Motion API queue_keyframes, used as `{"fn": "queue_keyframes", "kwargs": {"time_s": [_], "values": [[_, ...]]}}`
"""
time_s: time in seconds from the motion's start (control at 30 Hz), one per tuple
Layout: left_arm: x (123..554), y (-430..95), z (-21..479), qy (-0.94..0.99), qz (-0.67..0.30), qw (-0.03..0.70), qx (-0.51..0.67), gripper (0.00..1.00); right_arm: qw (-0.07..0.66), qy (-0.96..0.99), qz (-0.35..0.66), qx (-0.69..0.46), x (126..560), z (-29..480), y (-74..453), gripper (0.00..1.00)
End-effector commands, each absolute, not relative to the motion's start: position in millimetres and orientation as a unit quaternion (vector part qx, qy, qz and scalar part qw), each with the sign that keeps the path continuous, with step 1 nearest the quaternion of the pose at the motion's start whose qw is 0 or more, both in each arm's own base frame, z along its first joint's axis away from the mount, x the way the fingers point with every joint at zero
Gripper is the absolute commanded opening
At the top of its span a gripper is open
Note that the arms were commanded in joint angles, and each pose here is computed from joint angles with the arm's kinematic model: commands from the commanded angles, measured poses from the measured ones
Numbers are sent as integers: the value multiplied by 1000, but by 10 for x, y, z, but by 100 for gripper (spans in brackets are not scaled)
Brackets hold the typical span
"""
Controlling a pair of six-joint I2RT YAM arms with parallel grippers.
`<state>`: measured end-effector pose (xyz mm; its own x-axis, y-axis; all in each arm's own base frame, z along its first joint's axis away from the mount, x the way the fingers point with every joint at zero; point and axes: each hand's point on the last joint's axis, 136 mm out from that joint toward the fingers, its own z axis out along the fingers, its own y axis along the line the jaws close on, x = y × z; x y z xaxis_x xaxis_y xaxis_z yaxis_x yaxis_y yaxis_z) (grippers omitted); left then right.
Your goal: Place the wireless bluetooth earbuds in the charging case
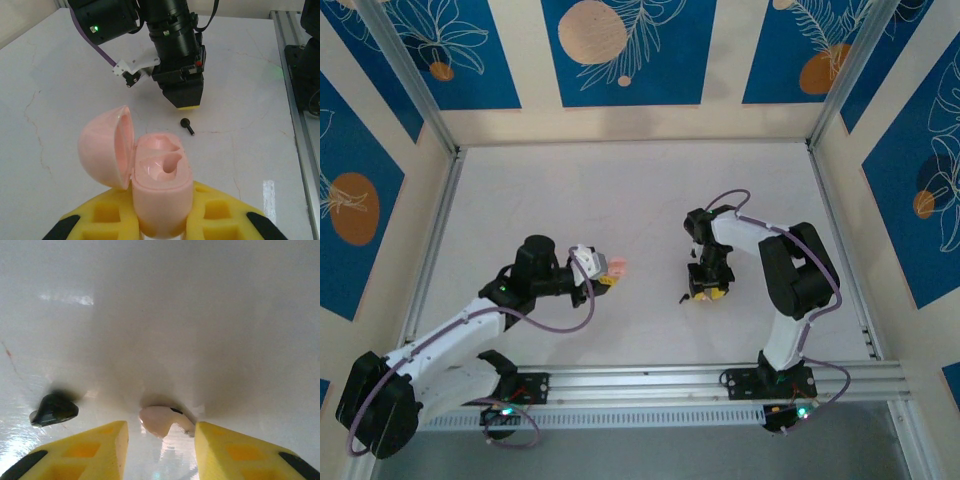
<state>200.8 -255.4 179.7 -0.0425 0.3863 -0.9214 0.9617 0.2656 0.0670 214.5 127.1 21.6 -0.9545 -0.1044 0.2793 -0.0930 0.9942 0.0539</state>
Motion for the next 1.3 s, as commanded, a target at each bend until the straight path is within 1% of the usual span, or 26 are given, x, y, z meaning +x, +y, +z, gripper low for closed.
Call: {"fn": "queue_keyframes", "kwargs": {"time_s": [0.0, 0.07, 0.27, 0.47, 0.63, 0.83, 0.93, 1.03, 1.1, 1.27], "values": [[1989, -2594, 1918, 632, -309, 471, 532, 12, 150, -988, -27, 40, 2143, 210, 1274, 38], [1988, -2594, 1920, 632, -309, 471, 532, 12, 151, -987, -29, 39, 2139, 200, 1279, 38], [1983, -2586, 1917, 633, -308, 471, 531, 12, 157, -987, -33, 12, 2120, 186, 1262, 31], [1983, -2586, 1921, 633, -307, 473, 531, 12, 171, -983, -55, -18, 2064, 189, 1314, 30], [1979, -2587, 1915, 632, -308, 472, 532, 12, 181, -982, -58, -24, 2024, 174, 1330, 33], [1981, -2583, 1912, 633, -307, 472, 531, 12, 189, -979, -66, -39, 1991, 187, 1370, 29], [1980, -2580, 1912, 634, -307, 472, 531, 12, 196, -975, -90, -49, 1966, 240, 1447, 30], [1984, -2580, 1920, 633, -305, 473, 531, 12, 190, -974, -110, -52, 1958, 354, 1517, 36], [1982, -2583, 1918, 633, -306, 472, 532, 12, 175, -978, -104, -52, 1989, 452, 1479, 38], [1978, -2592, 1912, 632, -308, 471, 533, 12, 155, -985, -65, -38, 2094, 583, 1331, 38]]}}
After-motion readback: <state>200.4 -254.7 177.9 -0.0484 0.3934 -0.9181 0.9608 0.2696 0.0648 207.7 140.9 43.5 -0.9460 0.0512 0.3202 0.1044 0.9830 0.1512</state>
